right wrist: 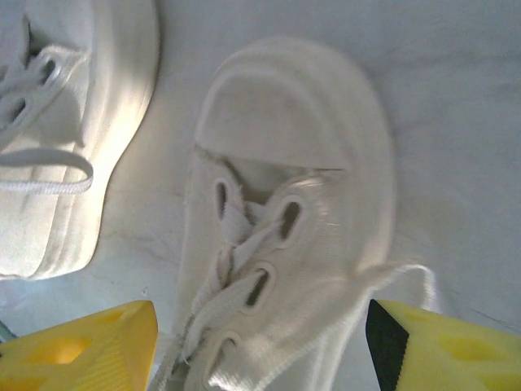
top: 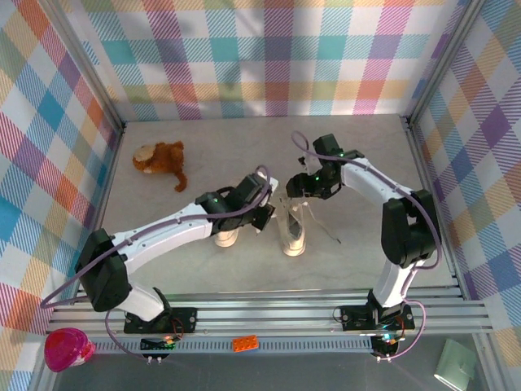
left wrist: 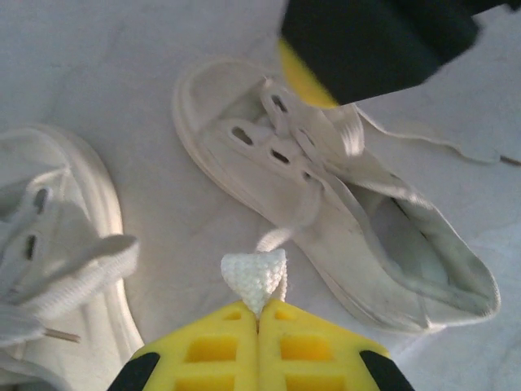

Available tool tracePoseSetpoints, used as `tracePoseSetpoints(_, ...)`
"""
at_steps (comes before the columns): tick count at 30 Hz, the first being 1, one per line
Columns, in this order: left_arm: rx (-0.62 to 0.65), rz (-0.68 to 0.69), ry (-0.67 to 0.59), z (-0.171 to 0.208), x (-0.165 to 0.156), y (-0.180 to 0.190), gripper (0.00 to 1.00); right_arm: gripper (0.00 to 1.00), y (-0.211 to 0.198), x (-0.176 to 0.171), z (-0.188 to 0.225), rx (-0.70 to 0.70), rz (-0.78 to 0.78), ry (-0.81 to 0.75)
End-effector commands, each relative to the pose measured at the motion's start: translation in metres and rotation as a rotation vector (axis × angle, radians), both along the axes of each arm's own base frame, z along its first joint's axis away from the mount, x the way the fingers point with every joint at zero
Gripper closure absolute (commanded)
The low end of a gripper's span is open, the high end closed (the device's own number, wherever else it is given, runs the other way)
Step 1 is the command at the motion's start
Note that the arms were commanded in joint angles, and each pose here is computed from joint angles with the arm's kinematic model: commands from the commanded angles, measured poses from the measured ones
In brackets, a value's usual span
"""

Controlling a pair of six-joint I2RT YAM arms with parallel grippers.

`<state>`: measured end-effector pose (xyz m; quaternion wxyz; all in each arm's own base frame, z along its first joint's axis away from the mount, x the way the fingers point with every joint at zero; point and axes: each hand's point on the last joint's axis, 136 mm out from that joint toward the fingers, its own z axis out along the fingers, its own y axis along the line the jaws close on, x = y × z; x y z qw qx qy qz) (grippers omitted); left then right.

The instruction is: Tie the shoes

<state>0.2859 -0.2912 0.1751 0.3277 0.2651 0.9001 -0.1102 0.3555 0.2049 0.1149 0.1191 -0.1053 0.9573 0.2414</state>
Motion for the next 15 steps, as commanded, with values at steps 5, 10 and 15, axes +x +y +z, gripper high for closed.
tracePoseSetpoints(5, -0.014, -0.066, 0.068, 0.006, 0.037, 0.005, 1.0, 0.33, -0.074, -0.042, -0.002, -0.196, -0.278, 0.153)
tracePoseSetpoints(10, -0.061, -0.098, 0.123, 0.001, 0.065, -0.001, 1.0, 0.33, -0.089, -0.077, -0.033, -0.25, -0.303, 0.229)
tracePoseSetpoints(15, -0.111, -0.085, 0.185, -0.008, 0.081, 0.001, 1.0, 0.33, -0.095, -0.095, -0.061, -0.358, -0.283, 0.314)
